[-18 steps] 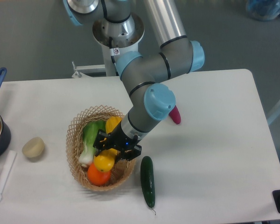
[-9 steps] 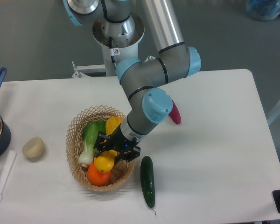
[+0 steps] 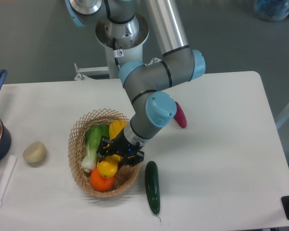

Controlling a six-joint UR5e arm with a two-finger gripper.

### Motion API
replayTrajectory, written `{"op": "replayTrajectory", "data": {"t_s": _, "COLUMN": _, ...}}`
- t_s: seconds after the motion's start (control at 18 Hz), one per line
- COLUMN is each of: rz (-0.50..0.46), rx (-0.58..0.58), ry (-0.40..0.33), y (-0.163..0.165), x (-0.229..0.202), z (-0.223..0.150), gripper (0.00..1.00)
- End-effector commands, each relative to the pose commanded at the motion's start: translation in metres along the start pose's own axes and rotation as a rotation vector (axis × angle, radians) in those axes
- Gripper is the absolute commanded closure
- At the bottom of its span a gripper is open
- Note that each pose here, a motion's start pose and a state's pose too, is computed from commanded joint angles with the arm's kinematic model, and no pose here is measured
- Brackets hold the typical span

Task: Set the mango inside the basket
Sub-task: 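Lower the mango into the basket beside the yellow pepper, then open the gripper to release the mango in the basket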

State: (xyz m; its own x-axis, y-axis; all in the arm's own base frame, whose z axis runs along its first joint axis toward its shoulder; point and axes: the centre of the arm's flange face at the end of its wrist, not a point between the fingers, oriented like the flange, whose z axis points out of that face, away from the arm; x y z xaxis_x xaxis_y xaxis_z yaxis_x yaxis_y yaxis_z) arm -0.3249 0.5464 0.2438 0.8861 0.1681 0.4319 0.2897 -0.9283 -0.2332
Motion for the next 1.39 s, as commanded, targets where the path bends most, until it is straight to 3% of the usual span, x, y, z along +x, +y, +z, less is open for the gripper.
{"op": "replayTrajectory", "data": {"t_s": 0.17, "rz": 0.01, "rx": -0.015, "ry": -0.026, "y": -0.001, "x": 0.002, "z": 0.001, "gripper": 0.24}}
{"op": "replayTrajectory", "data": {"t_s": 0.33, "rz": 0.014, "rx": -0.016, "ry": -0.04, "y": -0.002, "x": 0.003, "z": -0.003, "gripper": 0.0}}
{"op": "replayTrajectory", "data": {"t_s": 0.56, "rz": 0.022, "rx": -0.008, "ry": -0.055, "y": -0.006, "x": 0.005, "z": -0.01, "gripper": 0.0}}
{"op": "replayTrajectory", "data": {"t_s": 0.78, "rz": 0.052, "rx": 0.038, "ry": -0.092, "y": -0.017, "x": 0.019, "z": -0.043, "gripper": 0.0}}
{"op": "replayTrajectory", "data": {"t_s": 1.28, "rz": 0.128, "rx": 0.134, "ry": -0.363, "y": -0.039, "x": 0.051, "z": -0.164, "gripper": 0.0}}
{"op": "replayTrajectory", "data": {"t_s": 1.39, "rz": 0.114, "rx": 0.118, "ry": -0.467, "y": -0.035, "x": 0.035, "z": -0.192, "gripper": 0.0}}
